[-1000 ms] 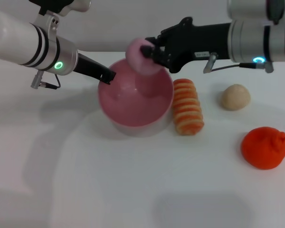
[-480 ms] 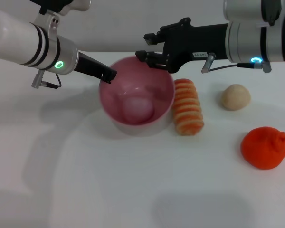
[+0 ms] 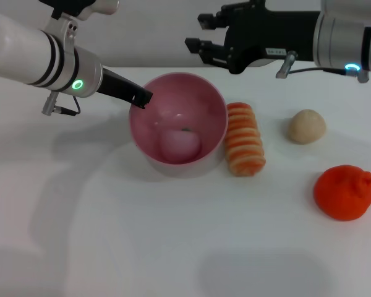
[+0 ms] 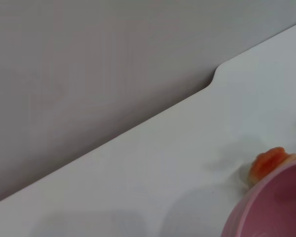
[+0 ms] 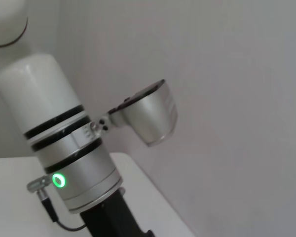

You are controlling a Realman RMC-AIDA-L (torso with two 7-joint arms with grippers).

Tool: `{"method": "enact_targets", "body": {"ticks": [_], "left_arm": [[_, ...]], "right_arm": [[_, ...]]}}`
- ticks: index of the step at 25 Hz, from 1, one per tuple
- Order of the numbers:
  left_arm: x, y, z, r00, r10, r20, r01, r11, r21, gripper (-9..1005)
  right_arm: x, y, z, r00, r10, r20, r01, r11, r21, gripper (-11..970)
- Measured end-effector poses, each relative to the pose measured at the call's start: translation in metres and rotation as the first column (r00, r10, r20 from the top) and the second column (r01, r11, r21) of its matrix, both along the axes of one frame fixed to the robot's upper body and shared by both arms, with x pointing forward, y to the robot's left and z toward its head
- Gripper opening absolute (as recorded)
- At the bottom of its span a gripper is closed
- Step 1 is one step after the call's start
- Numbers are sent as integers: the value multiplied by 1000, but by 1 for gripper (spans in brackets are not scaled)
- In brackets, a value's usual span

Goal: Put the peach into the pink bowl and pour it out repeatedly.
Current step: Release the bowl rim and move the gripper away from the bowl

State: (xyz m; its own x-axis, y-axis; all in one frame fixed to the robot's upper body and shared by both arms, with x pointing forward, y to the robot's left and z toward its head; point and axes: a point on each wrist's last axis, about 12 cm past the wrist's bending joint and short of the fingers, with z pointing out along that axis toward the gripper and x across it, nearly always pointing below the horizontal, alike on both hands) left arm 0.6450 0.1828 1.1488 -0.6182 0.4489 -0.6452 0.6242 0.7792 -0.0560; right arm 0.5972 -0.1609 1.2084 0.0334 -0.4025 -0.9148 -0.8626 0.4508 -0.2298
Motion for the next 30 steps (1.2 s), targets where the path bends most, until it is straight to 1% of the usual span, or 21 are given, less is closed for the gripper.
{"method": "enact_targets", "body": {"ticks": [4, 7, 13, 17, 21, 30], "left_arm": [[0, 1, -1, 1000, 3, -1, -3, 1000, 0, 44], [0, 2, -2, 1000, 8, 1, -8, 1000, -2, 45], [0, 2, -2, 1000, 14, 4, -14, 1000, -10, 44], [0, 2, -2, 1000, 15, 5, -15, 1000, -12, 44], [0, 2, -2, 1000, 15, 5, -15, 1000, -12, 44], [0, 2, -2, 1000, 17, 5, -17, 1000, -14, 44]], "right_arm": [[0, -3, 4, 998, -4, 55, 3, 1000, 30, 408], [-3, -7, 5, 994, -6, 106, -3, 997, 78, 408], [-6, -23, 5, 974, -66, 218, 26, 982, 185, 408], [-6, -38, 4, 951, -136, 277, 51, 955, 293, 407], [-5, -50, 2, 928, -201, 315, 79, 930, 359, 407], [0, -75, -5, 869, -359, 340, 158, 853, 497, 407]]}}
